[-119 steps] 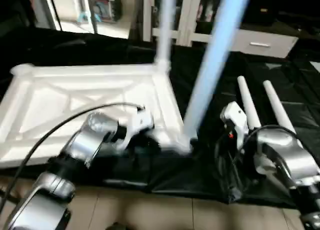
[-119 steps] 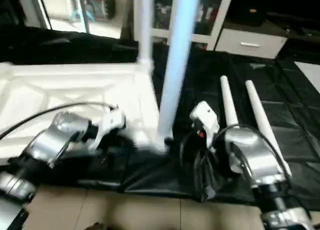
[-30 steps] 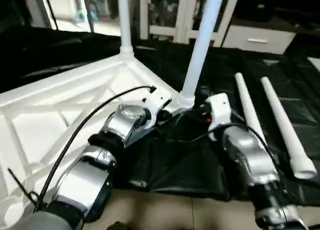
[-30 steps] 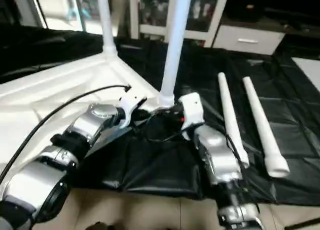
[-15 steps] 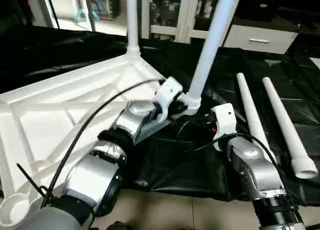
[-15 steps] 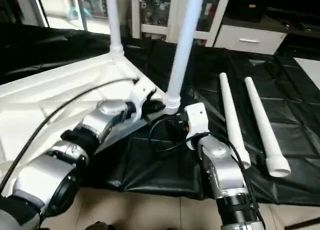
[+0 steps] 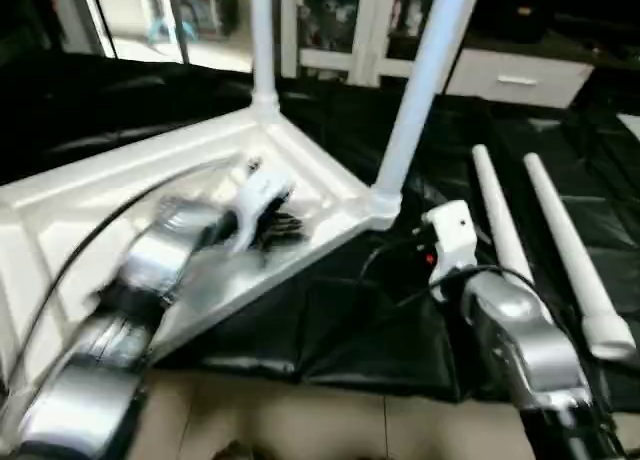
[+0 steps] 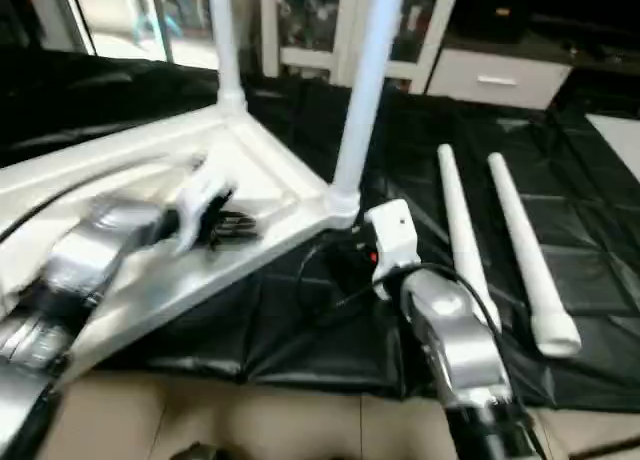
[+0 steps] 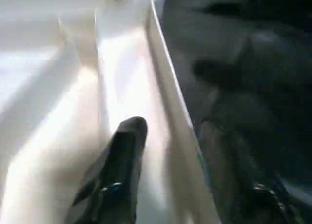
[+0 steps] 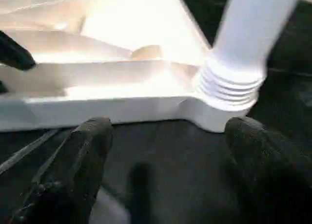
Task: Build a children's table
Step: Rotate leg to tighten, then rotate table base
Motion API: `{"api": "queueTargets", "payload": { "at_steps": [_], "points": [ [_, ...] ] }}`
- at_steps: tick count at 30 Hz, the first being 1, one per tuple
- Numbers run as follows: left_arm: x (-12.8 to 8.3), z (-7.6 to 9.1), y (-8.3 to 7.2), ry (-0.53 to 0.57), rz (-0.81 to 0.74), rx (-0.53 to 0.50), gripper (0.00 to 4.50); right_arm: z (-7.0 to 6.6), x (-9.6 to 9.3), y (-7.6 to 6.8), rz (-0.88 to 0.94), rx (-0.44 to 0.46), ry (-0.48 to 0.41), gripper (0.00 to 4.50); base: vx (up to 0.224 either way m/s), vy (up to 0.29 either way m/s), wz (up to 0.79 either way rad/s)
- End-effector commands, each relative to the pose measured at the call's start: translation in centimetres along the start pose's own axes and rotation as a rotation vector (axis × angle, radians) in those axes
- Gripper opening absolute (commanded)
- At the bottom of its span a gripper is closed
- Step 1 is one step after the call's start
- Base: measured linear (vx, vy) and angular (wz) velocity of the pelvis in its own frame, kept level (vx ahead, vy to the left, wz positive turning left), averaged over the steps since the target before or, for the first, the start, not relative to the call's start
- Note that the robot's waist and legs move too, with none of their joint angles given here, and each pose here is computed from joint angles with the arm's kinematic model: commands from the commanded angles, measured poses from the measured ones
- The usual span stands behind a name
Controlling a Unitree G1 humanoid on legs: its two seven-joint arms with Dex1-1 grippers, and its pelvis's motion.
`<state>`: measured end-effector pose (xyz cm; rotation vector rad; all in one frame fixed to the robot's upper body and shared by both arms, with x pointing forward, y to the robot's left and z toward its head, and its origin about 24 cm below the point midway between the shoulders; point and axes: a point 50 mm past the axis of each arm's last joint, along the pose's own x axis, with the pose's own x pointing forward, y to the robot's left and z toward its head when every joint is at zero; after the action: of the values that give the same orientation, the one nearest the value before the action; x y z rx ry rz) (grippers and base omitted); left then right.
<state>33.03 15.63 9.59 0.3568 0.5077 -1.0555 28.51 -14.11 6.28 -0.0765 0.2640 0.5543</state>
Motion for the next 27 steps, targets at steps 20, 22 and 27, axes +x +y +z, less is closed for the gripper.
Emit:
{"api": "queueTargets", "payload": {
  "at_steps": [20, 22, 27],
  "points": [
    [-1.7, -1.7, -2.7, 0.226, 0.101, -0.064, 2.26, 0.6, -4.2, 2.9, 0.413, -0.017, 0.062, 4.07, 0.0, 0.0, 0.0],
    [-1.6, -1.7, -2.5, 0.228, 0.12, -0.063, 1.98, 0.6, -4.4, 3.2, 0.443, -0.014, 0.068, 4.07, 0.0, 0.0, 0.0],
    [-1.5, -1.6, -2.5, 0.226, 0.121, -0.074, 1.63, 0.3, -4.8, 3.5, 0.481, -0.011, 0.094, 4.07, 0.0, 0.0, 0.0]
  ]
}}
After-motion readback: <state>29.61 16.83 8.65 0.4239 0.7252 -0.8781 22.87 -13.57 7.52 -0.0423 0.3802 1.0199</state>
